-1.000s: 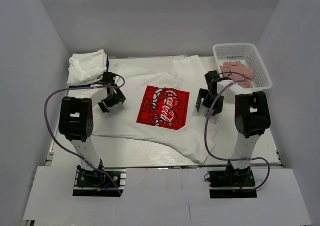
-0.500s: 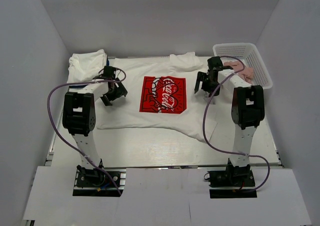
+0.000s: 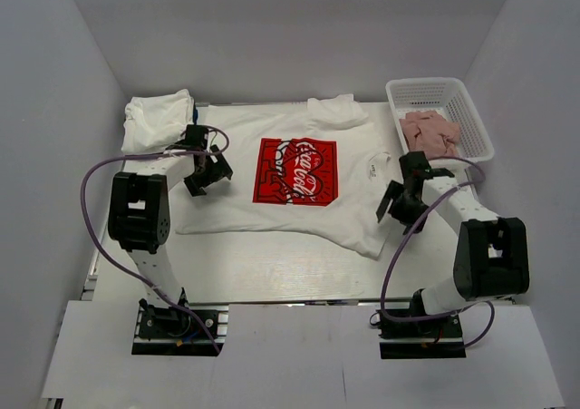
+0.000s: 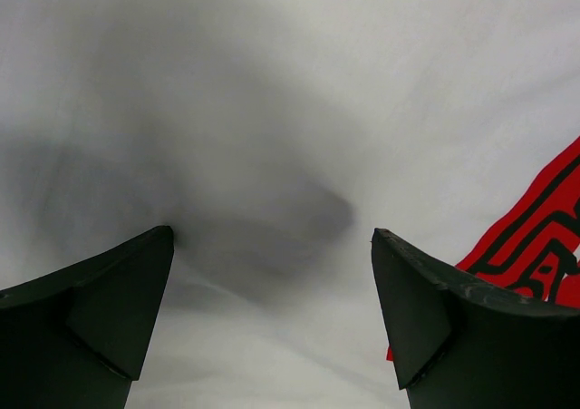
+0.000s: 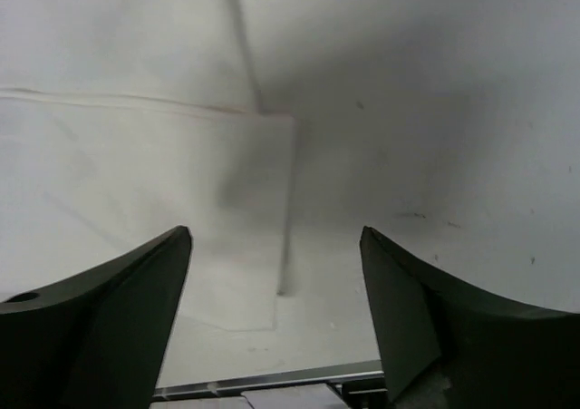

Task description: Fold and stack the t-shirts

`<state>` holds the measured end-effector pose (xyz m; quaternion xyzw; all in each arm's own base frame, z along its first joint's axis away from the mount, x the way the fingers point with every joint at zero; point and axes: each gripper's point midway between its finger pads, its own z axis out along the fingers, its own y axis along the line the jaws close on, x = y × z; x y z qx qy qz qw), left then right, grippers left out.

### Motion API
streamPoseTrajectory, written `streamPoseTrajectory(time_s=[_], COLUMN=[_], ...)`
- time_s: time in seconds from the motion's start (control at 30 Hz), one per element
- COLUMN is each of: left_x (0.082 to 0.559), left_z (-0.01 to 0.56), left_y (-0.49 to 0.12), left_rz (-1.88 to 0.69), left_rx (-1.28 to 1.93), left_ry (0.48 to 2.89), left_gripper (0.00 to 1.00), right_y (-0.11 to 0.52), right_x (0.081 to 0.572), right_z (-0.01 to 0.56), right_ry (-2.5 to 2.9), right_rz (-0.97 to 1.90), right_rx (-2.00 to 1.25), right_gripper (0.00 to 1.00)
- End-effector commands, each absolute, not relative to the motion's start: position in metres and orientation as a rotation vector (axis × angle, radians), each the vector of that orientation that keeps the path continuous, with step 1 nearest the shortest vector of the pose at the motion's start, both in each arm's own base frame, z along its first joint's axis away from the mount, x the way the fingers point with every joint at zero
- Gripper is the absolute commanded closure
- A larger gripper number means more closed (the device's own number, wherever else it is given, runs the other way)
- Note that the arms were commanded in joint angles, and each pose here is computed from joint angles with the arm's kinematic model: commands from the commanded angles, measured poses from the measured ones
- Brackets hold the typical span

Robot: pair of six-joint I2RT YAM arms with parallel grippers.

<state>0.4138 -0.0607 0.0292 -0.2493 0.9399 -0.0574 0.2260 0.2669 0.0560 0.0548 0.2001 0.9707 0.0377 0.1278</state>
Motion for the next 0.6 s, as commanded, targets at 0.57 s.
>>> streamPoseTrajectory(time_s=[0.57], left_x=[0.410], left_z=[0.056], left_y=[-0.077], left_rz=[-0.277], left_rx=[-0.619], left_ry=[2.546], left_gripper=[0.00], right_y=[0.048], right_x=[0.288], right_z=[0.016], right_ry=[2.719], right_rz=[0.199], right_rx=[0.707], right_gripper=[0.61])
